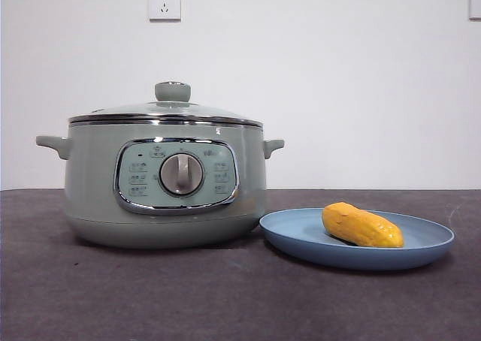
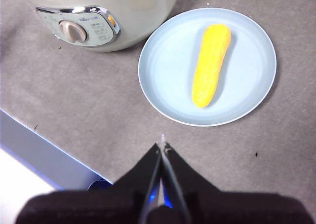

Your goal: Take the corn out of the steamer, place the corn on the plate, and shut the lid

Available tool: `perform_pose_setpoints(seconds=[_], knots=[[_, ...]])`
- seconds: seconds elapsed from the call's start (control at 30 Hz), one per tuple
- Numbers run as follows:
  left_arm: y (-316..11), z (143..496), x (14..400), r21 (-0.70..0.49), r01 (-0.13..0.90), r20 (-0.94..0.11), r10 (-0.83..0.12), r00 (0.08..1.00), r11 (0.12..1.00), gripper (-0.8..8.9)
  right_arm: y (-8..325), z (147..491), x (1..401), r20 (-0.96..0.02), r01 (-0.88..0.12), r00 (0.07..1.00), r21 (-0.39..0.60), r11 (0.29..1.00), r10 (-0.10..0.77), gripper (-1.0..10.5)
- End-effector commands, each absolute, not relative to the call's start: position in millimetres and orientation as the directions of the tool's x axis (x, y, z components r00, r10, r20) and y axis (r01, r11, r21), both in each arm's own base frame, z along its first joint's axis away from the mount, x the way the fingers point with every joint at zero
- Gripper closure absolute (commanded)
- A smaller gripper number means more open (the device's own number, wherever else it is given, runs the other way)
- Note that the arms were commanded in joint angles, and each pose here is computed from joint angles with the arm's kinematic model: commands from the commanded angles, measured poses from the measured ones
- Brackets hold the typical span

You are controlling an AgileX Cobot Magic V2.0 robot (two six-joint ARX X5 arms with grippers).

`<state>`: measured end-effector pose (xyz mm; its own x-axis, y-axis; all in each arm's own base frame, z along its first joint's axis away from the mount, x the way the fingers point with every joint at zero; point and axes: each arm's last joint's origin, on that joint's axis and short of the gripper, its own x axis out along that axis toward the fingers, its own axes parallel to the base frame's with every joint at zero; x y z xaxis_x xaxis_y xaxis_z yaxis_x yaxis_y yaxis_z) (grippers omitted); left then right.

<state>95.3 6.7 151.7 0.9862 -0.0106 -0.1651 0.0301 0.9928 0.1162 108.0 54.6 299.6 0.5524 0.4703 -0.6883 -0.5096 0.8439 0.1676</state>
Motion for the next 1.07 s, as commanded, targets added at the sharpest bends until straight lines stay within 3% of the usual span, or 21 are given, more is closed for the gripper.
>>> perform_pose_setpoints(seconds=[0.03, 0.83, 0.93, 1.07], knots=[[7, 147, 96, 0.093, 0.022, -0.176, -0.005, 0.984, 0.995, 8.17, 55, 297, 108, -0.691, -0.509, 0.552, 0.166, 0.845, 0.468, 9.5], [7, 148, 96, 0.085, 0.019, -0.172, -0.004, 0.985, 0.996, 8.17, 54, 298, 108, -0.687, -0.518, 0.555, 0.155, 0.841, 0.468, 9.5], [7, 148, 96, 0.085, 0.019, -0.172, -0.004, 0.985, 0.996, 8.17, 51, 302, 105, -0.655, -0.549, 0.594, 0.094, 0.831, 0.467, 9.5], [7, 148, 96, 0.085, 0.019, -0.171, -0.004, 0.985, 0.996, 8.17, 39, 311, 104, -0.519, -0.477, 0.729, 0.083, 0.875, 0.446, 9.5]])
